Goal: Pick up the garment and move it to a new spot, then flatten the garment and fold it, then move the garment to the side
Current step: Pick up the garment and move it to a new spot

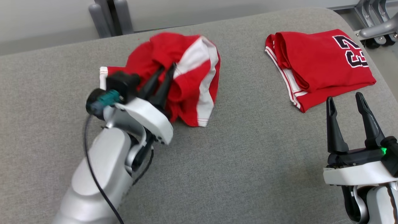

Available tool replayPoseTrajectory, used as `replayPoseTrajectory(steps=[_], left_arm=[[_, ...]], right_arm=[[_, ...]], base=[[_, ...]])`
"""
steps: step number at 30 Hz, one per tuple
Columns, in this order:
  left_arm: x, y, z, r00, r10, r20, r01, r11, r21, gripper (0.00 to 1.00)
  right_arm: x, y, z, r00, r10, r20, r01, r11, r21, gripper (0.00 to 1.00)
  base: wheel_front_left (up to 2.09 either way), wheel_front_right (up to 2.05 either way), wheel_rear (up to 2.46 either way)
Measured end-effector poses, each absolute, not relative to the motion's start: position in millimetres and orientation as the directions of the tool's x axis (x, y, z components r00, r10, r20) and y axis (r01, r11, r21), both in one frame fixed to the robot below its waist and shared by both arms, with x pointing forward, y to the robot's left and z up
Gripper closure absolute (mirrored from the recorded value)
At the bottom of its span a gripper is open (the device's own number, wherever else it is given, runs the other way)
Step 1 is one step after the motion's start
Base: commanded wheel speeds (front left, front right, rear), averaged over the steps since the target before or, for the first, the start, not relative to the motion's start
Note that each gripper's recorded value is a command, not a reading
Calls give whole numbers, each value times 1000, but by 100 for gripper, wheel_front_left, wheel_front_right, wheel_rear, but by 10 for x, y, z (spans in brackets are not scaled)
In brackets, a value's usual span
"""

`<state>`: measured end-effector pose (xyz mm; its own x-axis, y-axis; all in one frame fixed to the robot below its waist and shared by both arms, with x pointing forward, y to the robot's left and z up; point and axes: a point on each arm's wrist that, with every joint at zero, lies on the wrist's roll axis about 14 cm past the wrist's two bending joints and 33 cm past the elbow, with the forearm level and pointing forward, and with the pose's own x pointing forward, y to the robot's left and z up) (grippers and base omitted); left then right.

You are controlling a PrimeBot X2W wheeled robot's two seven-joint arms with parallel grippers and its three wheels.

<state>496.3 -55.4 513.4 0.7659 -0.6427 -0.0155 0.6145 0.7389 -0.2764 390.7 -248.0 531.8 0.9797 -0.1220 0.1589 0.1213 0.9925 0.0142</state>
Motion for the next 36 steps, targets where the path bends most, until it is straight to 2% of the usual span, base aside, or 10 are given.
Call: replayPoseTrajectory(steps=[7, 10, 11, 12, 13, 24, 32, 36], left_arm=[[4783, -566, 4474, 747, -646, -155, 622, 762, -181, 100], [4763, -481, 4267, 759, -623, -191, 597, 782, -177, 100], [4766, -454, 4235, 764, -616, -192, 591, 788, -175, 87], [4770, -434, 4214, 768, -611, -194, 586, 792, -172, 56], [4774, -425, 4221, 773, -606, -187, 581, 795, -174, 0], [4734, -153, 4669, 861, -504, -60, 481, 848, -221, 0], [4521, 473, 5236, 944, -312, 109, 329, 915, -233, 0], [4314, 911, 5327, 972, -187, 141, 214, 952, -219, 0]], right_arm=[[3981, -2430, 5206, 985, -110, 130, 108, 994, 17, 0], [4039, -2375, 5192, 987, -93, 129, 91, 996, 19, 0], [4058, -2353, 5193, 988, -86, 130, 84, 996, 19, 0], [4075, -2325, 5195, 988, -78, 132, 75, 997, 21, 0], [4086, -2302, 5192, 989, -71, 131, 69, 997, 24, 0], [4108, -1829, 5292, 985, 55, 165, -69, 994, 79, 0], [4047, -1545, 5325, 976, 126, 176, -148, 982, 117, 0], [4012, -1433, 5349, 971, 156, 182, -179, 976, 121, 0]], base=[[0, 0, 0], [0, 0, 0], [0, 0, 0], [0, 0, 0], [0, 0, 0], [0, 0, 0], [0, 0, 0], [0, 0, 0]])
